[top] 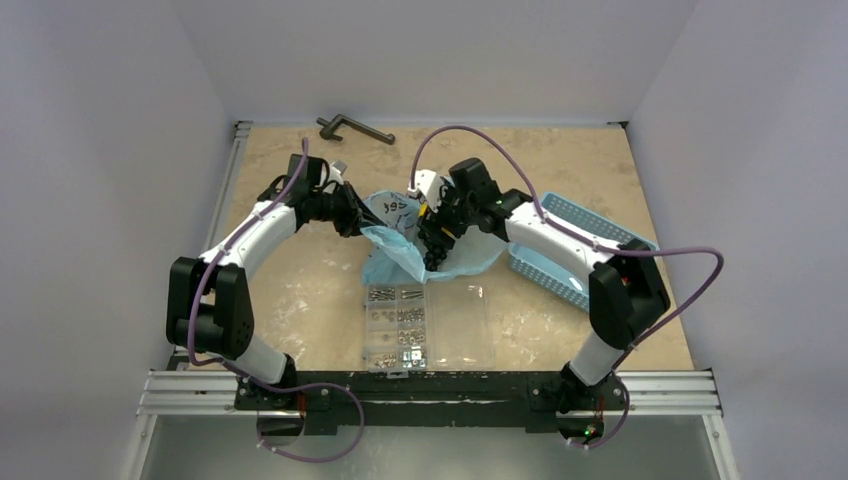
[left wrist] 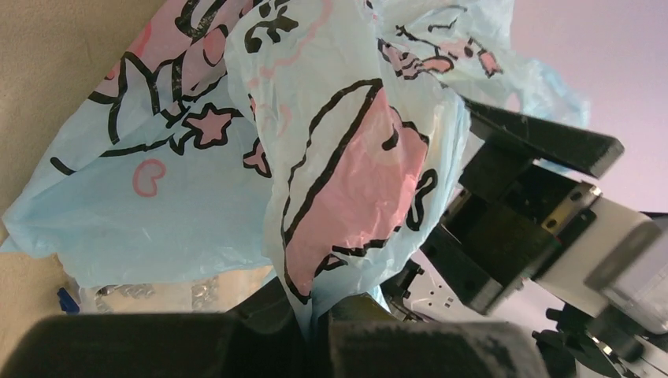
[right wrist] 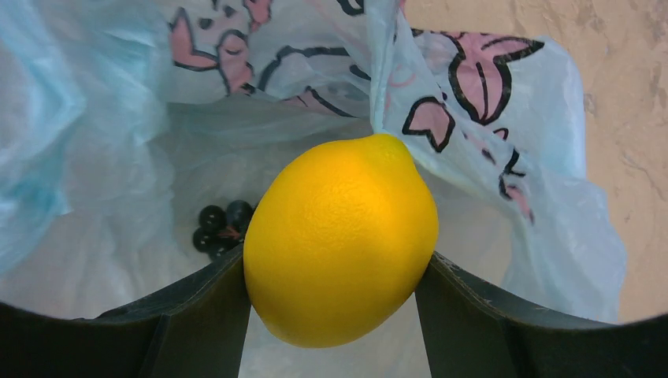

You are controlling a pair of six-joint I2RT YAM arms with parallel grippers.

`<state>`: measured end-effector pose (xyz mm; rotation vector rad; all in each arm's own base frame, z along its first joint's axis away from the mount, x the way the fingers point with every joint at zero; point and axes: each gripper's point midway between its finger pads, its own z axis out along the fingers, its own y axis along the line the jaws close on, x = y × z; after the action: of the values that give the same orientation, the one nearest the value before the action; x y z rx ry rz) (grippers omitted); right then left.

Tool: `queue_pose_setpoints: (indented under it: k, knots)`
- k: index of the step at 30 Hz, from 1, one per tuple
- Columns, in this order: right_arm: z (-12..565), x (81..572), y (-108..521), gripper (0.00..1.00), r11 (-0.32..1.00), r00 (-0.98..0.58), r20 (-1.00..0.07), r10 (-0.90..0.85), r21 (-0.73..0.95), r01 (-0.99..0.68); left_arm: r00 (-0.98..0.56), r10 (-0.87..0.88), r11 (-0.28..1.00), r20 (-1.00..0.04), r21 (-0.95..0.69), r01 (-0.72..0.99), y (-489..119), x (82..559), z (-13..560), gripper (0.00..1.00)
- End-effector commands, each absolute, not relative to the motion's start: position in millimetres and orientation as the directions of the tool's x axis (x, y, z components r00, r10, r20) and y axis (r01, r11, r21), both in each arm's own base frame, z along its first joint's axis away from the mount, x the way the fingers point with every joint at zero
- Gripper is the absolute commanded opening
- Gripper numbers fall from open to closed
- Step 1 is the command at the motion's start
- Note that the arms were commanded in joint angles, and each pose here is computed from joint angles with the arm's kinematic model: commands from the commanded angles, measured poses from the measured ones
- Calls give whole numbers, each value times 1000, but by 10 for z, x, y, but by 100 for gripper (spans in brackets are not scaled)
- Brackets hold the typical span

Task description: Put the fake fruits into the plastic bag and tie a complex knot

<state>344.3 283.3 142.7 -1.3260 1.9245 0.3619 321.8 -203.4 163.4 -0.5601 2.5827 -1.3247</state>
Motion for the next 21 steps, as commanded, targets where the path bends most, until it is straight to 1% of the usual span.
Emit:
queue_pose_setpoints:
  k: [1, 4, 6, 8, 11, 13, 15, 19, 21]
  knots:
    - [1583, 3846, 2901, 47, 451, -81, -720, -689, -339, -826, -911, -407, 535, -64, -825, -182, -2007, 3330, 1805, 0]
    - [1510, 3877, 2938, 71, 438, -102, -702, -705, -318, -841, -910, -410, 540, -63, -821, -186, -1981, 3357, 1795, 0]
    - [1518, 3797, 2969, 80, 412, -104, -700, -706, -286, -865, -909, -412, 540, -61, -820, -190, -1968, 3377, 1795, 0]
    - [1603, 3678, 3011, 87, 387, -101, -720, -686, -244, -889, -909, -412, 540, -59, -819, -192, -1961, 3386, 1788, 0]
    - [1865, 3472, 3094, 90, 351, -94, -766, -636, -179, -919, -909, -412, 541, -55, -818, -195, -1957, 3394, 1773, 0]
    - [2218, 3331, 3166, 91, 324, -77, -816, -573, -139, -936, -910, -412, 540, -50, -818, -200, -1959, 3393, 1758, 0]
    - [2632, 3203, 3180, 91, 336, -81, -865, -495, -105, -936, -912, -408, 539, -45, -818, -201, -1963, 3386, 1748, 0]
    - [3388, 3105, 2987, 91, 416, -88, -926, -368, -79, -906, -913, -405, 539, -41, -818, -202, -1964, 3370, 1740, 0]
    - [3662, 3206, 2761, 92, 489, -127, -948, -293, -35, -871, -913, -406, 538, -44, -819, -199, -1963, 3366, 1745, 0]
